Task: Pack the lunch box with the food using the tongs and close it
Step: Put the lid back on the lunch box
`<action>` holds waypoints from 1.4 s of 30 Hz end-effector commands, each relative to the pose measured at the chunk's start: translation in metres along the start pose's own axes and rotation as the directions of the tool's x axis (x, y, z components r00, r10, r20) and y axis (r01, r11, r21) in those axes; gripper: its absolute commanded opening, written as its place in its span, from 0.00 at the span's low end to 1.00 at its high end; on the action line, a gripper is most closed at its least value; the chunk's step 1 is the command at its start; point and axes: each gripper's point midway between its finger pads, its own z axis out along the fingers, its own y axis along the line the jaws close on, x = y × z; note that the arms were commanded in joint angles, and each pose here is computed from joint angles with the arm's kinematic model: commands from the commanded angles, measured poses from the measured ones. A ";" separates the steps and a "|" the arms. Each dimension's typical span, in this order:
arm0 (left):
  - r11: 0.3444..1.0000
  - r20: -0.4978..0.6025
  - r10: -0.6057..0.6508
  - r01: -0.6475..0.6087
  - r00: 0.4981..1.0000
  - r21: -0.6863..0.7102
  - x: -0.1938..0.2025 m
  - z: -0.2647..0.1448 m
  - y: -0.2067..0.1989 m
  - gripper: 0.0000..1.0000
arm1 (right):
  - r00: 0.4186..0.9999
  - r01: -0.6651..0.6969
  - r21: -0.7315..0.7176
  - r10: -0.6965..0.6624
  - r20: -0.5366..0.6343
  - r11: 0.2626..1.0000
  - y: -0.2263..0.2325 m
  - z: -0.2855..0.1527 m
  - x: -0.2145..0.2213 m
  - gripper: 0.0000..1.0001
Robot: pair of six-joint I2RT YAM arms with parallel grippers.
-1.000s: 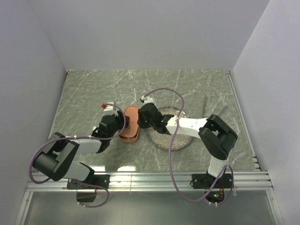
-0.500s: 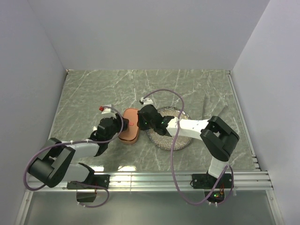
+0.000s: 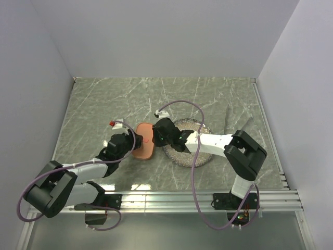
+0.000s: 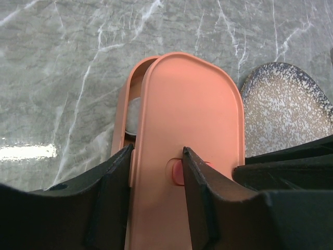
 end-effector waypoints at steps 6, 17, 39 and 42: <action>1.000 0.004 0.005 -0.005 1.000 -0.020 0.002 0.003 0.002 0.48 | 0.998 0.002 -0.072 0.002 0.055 0.997 0.024 -0.011 -0.019 0.25; 0.999 0.018 0.024 -0.024 1.000 -0.035 0.000 0.009 0.004 0.47 | 0.998 0.014 -0.041 -0.011 0.067 0.999 0.022 -0.004 -0.026 0.24; 0.999 0.035 0.038 -0.037 0.999 -0.033 0.002 0.014 0.007 0.49 | 0.997 0.032 -0.049 -0.028 0.073 0.998 0.027 0.004 -0.030 0.23; 0.999 0.038 0.035 -0.034 0.999 -0.030 0.001 0.012 0.006 0.52 | 0.997 0.031 -0.044 -0.027 0.073 0.999 0.025 0.004 -0.029 0.23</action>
